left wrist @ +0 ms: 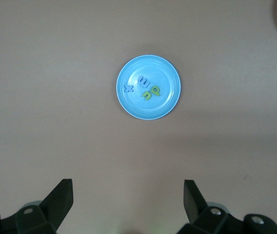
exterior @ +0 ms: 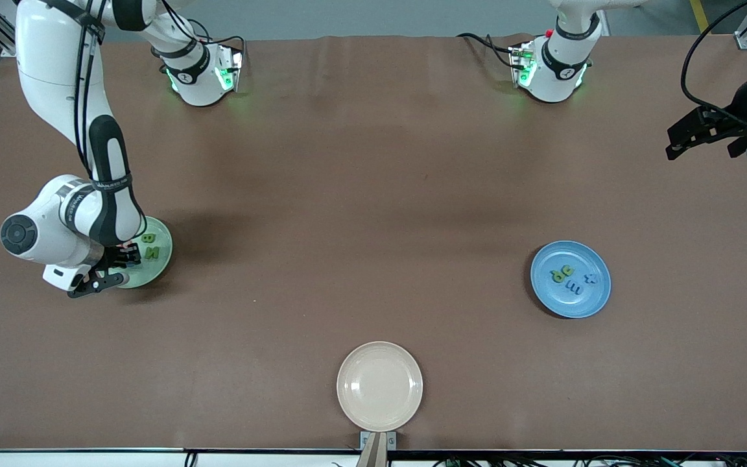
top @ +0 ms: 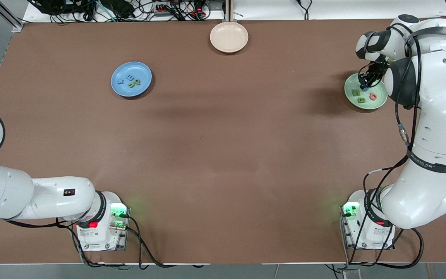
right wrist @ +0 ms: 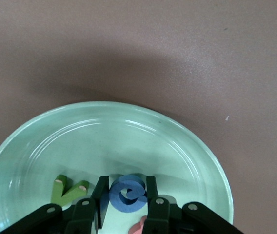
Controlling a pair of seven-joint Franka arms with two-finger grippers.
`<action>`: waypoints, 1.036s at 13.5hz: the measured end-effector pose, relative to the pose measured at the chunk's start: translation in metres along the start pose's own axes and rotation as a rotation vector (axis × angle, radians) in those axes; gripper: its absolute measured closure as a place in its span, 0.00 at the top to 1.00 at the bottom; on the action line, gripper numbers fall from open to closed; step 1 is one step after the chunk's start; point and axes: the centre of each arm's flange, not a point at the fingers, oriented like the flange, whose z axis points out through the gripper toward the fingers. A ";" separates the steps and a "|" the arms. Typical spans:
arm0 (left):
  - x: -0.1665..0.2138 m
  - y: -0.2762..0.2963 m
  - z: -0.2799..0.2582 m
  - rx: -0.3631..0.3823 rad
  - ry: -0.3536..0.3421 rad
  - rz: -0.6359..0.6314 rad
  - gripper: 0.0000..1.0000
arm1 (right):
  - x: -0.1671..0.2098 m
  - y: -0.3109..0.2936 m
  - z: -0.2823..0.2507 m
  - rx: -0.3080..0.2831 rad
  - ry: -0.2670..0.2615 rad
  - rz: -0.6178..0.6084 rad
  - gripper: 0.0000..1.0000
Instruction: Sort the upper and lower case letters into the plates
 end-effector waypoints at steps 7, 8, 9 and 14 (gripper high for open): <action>0.000 0.000 0.000 0.000 -0.001 0.000 1.00 | 0.014 -0.036 -0.030 0.095 -0.027 0.081 0.91; 0.000 -0.001 0.000 0.000 -0.002 0.000 1.00 | 0.017 -0.051 -0.049 0.120 -0.037 0.110 0.95; 0.000 -0.001 0.000 0.000 -0.002 -0.001 1.00 | 0.016 -0.065 -0.070 0.135 -0.046 0.133 0.95; 0.000 -0.002 0.000 0.000 -0.001 -0.004 1.00 | -0.006 -0.125 -0.178 0.078 -0.116 0.238 0.99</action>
